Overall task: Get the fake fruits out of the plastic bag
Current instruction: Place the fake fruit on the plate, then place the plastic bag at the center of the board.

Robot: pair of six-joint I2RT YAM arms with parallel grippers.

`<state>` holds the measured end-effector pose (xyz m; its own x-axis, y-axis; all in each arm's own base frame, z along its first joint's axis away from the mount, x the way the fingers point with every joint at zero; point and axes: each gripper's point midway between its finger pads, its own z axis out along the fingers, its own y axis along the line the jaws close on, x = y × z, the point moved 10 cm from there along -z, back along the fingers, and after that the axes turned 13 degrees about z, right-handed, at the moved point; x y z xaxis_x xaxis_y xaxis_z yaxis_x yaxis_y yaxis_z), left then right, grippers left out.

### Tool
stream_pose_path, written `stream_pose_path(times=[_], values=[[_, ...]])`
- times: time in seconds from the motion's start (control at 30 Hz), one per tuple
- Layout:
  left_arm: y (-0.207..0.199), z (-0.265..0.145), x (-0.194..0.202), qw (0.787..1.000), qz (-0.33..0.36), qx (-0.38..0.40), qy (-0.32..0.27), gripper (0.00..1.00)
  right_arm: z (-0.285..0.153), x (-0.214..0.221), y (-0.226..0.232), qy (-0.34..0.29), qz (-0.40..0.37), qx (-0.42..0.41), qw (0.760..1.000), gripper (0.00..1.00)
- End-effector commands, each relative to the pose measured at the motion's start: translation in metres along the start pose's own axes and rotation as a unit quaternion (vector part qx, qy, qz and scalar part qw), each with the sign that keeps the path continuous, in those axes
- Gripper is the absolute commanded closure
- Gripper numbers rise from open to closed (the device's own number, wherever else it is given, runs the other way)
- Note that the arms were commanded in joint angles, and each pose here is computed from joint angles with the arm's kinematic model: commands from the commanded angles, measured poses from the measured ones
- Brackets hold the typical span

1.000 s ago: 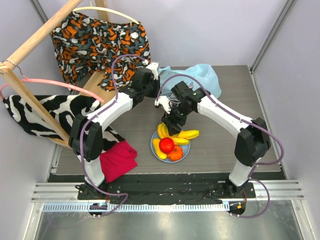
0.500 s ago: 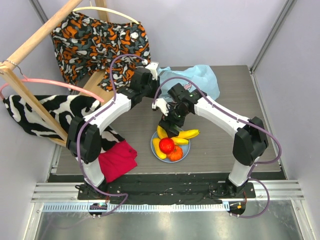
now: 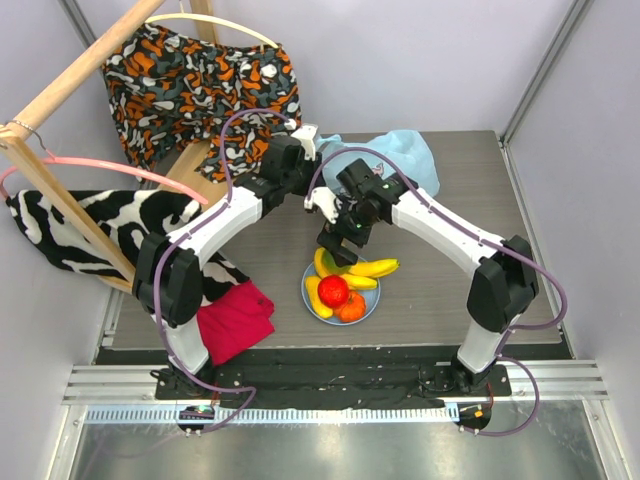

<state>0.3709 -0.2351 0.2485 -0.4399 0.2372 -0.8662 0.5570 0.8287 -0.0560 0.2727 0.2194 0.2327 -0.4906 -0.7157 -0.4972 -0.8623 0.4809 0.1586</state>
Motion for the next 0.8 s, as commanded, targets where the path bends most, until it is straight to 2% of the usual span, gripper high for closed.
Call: stream_pose_path(times=[0.0,0.03,0.07,0.13,0.2,0.23,0.33,0.4,0.53,0.63,0.7,0.73,0.77], values=[[0.0,-0.004,-0.022,0.999,0.002,0.002,-0.04,0.57,-0.047,-0.015,-0.013,-0.065,0.009,0.058,0.996,0.06],[0.001,-0.006,-0.024,0.999,0.007,-0.002,-0.041,0.39,-0.057,-0.015,-0.019,-0.078,0.024,0.072,0.994,0.05],[0.003,-0.007,-0.025,0.999,0.01,-0.015,-0.042,0.31,-0.067,-0.016,-0.027,-0.092,0.041,0.087,0.991,0.0],[0.005,-0.012,-0.032,0.998,0.021,-0.025,-0.05,0.01,-0.089,-0.011,-0.062,-0.132,0.101,0.166,0.972,0.0],[0.008,-0.019,-0.038,0.997,0.04,-0.036,-0.057,0.0,-0.106,-0.009,-0.087,-0.184,0.167,0.243,0.938,0.0],[0.009,-0.023,-0.041,0.996,0.045,-0.039,-0.06,0.0,-0.121,0.004,-0.11,-0.187,0.215,0.317,0.905,0.0],[0.009,-0.044,-0.056,0.993,0.073,-0.035,-0.08,0.0,-0.147,0.025,-0.144,-0.216,0.292,0.389,0.847,0.0],[0.008,-0.06,-0.066,0.99,0.098,-0.033,-0.092,0.0,-0.149,0.04,-0.152,-0.217,0.315,0.415,0.825,0.0],[0.004,-0.1,-0.082,0.981,0.151,-0.006,-0.122,0.0,-0.147,0.081,-0.155,-0.193,0.35,0.419,0.816,0.0],[0.004,-0.11,-0.079,0.978,0.171,0.033,-0.113,0.0,-0.129,0.111,-0.149,-0.166,0.376,0.396,0.821,0.0],[0.001,-0.101,-0.069,0.982,0.136,0.07,-0.107,0.0,-0.124,0.115,-0.143,-0.167,0.381,0.374,0.829,0.0],[-0.002,-0.097,-0.069,0.987,0.075,0.098,-0.106,0.0,-0.119,0.119,-0.14,-0.165,0.386,0.364,0.832,0.0],[-0.009,-0.085,-0.072,0.979,0.038,0.166,-0.114,0.0,-0.115,0.119,-0.138,-0.168,0.39,0.348,0.836,0.0]])
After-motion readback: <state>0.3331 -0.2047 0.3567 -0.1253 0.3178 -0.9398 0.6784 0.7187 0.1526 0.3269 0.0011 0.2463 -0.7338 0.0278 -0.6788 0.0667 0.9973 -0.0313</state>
